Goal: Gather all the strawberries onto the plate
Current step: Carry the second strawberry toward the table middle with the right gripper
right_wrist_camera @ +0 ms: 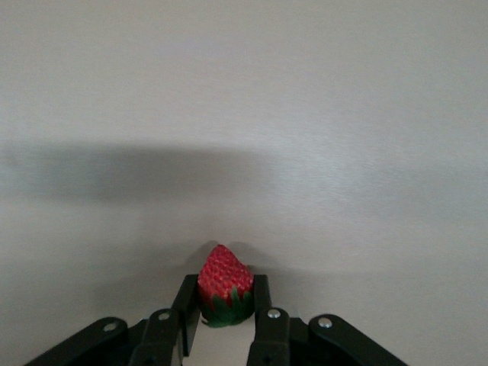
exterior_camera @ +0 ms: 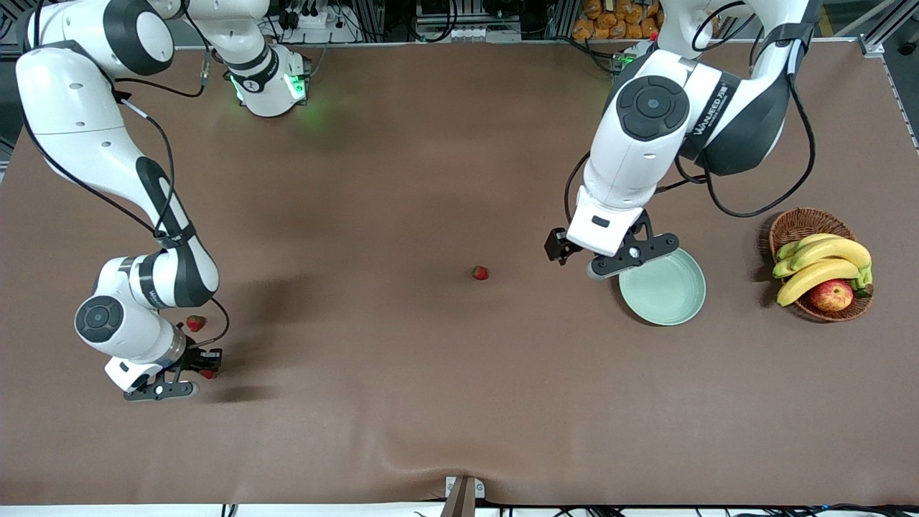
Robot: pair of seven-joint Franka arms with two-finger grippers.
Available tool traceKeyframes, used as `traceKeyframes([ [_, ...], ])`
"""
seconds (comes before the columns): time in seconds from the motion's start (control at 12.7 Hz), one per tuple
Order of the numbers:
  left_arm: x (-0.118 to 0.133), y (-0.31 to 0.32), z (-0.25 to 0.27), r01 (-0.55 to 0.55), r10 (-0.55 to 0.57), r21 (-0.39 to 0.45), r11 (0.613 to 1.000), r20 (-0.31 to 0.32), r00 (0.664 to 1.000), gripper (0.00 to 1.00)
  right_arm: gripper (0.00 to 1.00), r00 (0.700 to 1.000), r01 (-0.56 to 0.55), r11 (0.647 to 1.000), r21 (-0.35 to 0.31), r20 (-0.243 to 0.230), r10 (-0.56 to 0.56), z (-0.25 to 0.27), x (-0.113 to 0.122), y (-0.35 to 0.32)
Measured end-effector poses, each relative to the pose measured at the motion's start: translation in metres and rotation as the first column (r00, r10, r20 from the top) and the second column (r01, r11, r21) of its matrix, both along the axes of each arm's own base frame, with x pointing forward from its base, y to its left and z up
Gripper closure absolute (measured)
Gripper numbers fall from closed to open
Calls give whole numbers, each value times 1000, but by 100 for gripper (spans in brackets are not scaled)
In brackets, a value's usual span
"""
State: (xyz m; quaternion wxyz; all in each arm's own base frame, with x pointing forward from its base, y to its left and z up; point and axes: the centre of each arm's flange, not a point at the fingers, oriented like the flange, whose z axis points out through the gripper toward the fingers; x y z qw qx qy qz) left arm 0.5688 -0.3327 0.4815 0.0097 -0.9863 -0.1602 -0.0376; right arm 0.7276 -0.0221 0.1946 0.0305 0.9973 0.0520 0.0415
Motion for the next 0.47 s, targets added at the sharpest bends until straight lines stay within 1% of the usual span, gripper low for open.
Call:
traceKeyframes([
  [0.08,-1,-3,-4,-1,1,11,1000,1,1000,0,67,1000,-18,1000,12,-21,19,10,1,18],
  [0.24,-1,-8,-10,-15,15,32,999,7,1000,0,67,995,-83,995,56,-52,86,49,3,77],
  [0.39,-3,-11,-11,-22,21,32,999,9,1000,0,67,983,-170,980,104,-46,175,87,-4,149],
  [0.47,-3,-12,-10,-24,23,31,999,11,1000,0,67,974,-218,968,120,-40,224,95,-12,187],
])
